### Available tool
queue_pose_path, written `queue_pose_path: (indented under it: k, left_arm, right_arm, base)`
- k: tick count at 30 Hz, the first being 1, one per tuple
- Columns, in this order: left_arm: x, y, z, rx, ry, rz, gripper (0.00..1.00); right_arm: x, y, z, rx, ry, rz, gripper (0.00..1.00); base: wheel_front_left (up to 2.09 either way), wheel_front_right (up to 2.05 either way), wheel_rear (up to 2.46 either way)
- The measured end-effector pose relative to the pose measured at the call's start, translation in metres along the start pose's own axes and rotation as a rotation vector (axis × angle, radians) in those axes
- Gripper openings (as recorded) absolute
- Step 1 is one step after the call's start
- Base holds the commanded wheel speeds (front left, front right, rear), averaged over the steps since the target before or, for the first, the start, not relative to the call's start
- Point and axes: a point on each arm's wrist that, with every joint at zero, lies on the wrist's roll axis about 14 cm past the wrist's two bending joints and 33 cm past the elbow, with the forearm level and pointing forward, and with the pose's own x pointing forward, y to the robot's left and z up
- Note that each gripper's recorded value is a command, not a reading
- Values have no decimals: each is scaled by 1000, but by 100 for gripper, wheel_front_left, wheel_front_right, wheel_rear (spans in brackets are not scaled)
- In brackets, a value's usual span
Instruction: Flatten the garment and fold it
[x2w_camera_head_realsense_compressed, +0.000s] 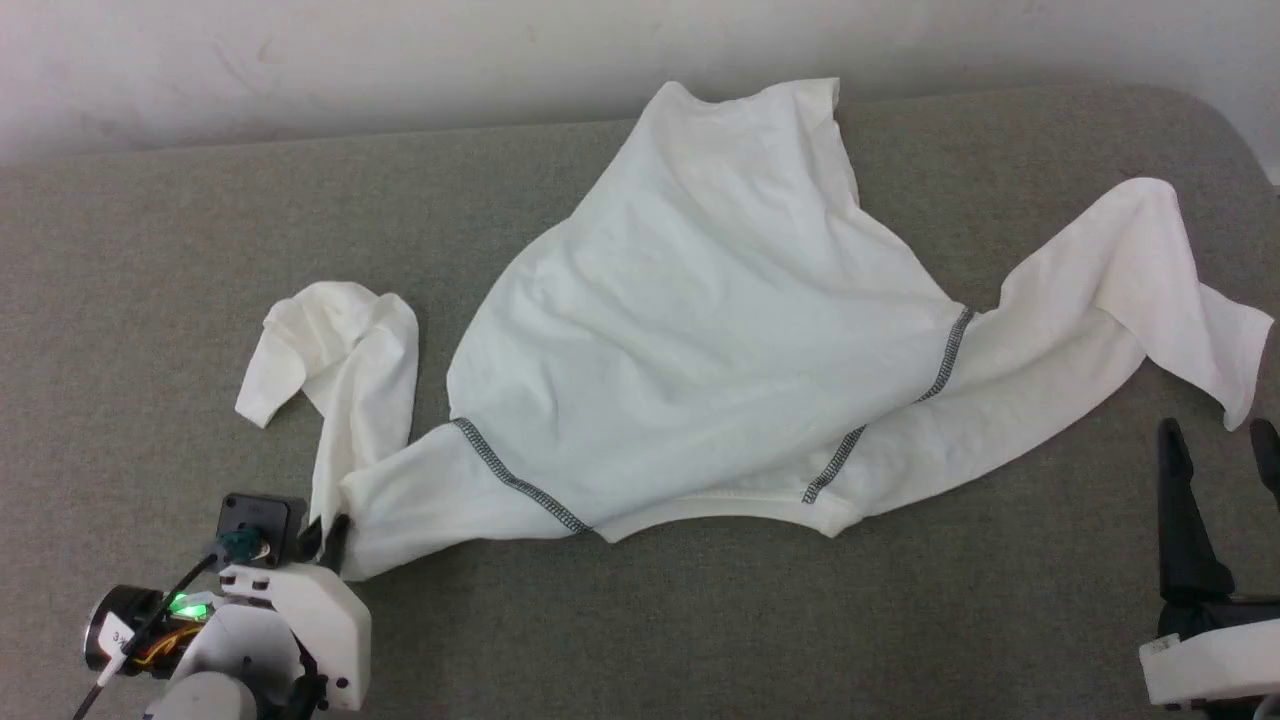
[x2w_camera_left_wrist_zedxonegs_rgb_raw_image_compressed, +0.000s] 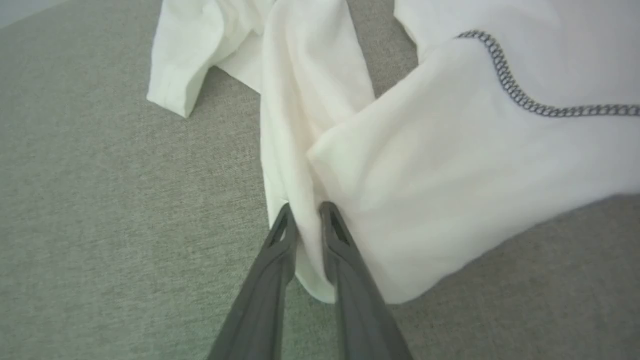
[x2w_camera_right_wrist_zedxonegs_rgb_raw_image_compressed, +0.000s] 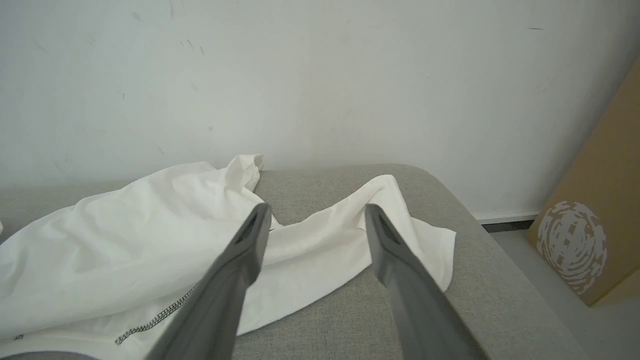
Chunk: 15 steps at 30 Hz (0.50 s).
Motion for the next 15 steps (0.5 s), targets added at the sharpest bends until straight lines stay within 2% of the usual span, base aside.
queue_pose_path:
  k: [4,7,12,15]
  left_arm:
    - [-1,0,4,-22,-30,-1,0]
    - [-4,4,22,-79,-110,10,0]
    - [-4,31,75,-129,-272,68,0]
    - [3,45,94,-107,-296,89,0]
  right_arm:
    - [-3,-2,5,-2,-13,-6,100]
    - [-5,-3,8,-3,-16,-8,100]
    - [-1,0,5,-7,-5,1,100]
    - [3,2,0,-11,12,6,100]
  base:
    - [0,0,0]
    - [0,0,0]
    - [0,0,0]
    - [0,0,0]
